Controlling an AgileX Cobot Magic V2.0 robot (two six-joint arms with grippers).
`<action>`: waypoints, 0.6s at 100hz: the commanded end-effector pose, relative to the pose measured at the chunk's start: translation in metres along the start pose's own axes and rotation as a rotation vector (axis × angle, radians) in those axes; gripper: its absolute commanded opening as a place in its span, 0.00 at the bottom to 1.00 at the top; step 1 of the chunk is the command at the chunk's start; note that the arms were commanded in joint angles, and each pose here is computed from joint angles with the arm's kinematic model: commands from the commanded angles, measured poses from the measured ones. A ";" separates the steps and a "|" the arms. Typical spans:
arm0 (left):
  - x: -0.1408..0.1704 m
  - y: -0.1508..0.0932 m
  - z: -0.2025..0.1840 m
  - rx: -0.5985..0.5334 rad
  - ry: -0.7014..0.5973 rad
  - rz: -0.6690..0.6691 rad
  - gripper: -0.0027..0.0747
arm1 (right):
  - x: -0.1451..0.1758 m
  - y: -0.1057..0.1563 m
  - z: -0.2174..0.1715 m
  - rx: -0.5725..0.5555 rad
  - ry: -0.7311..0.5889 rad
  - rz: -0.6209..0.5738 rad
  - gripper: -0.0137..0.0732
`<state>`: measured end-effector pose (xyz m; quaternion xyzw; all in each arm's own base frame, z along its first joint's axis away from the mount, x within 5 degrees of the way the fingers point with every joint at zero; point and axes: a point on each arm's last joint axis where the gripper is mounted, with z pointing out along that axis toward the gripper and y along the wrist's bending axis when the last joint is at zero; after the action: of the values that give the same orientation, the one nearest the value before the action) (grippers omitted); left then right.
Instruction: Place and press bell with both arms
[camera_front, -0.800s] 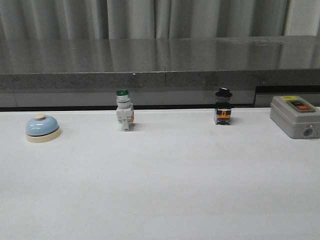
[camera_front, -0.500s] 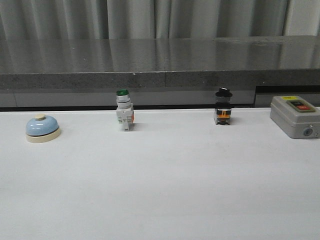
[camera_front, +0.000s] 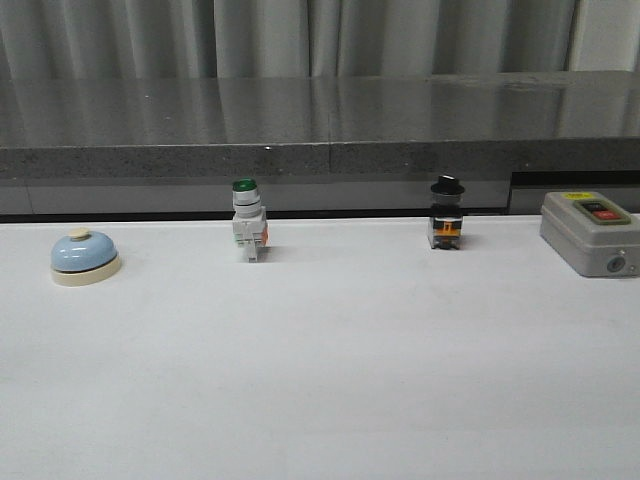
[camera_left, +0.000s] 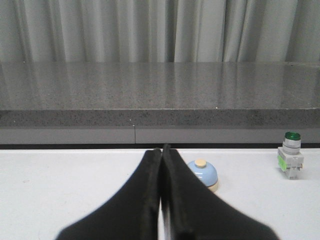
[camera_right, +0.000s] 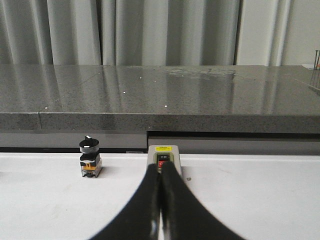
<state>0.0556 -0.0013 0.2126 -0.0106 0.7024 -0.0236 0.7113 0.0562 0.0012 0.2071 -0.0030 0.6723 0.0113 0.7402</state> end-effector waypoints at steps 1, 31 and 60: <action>-0.030 -0.001 0.001 -0.001 -0.058 -0.017 0.01 | -0.014 0.000 -0.002 -0.002 -0.113 0.006 0.08; -0.088 -0.005 0.029 0.008 0.117 -0.035 0.01 | -0.014 0.000 -0.002 -0.002 -0.113 0.006 0.08; -0.113 -0.007 0.088 0.006 0.378 -0.038 0.01 | -0.014 0.000 -0.002 -0.002 -0.113 0.006 0.08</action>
<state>0.1231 -0.0049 0.3074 -0.0081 0.8325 -0.0351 0.5529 0.0562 0.0012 0.2071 -0.0030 0.6723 0.0113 0.7402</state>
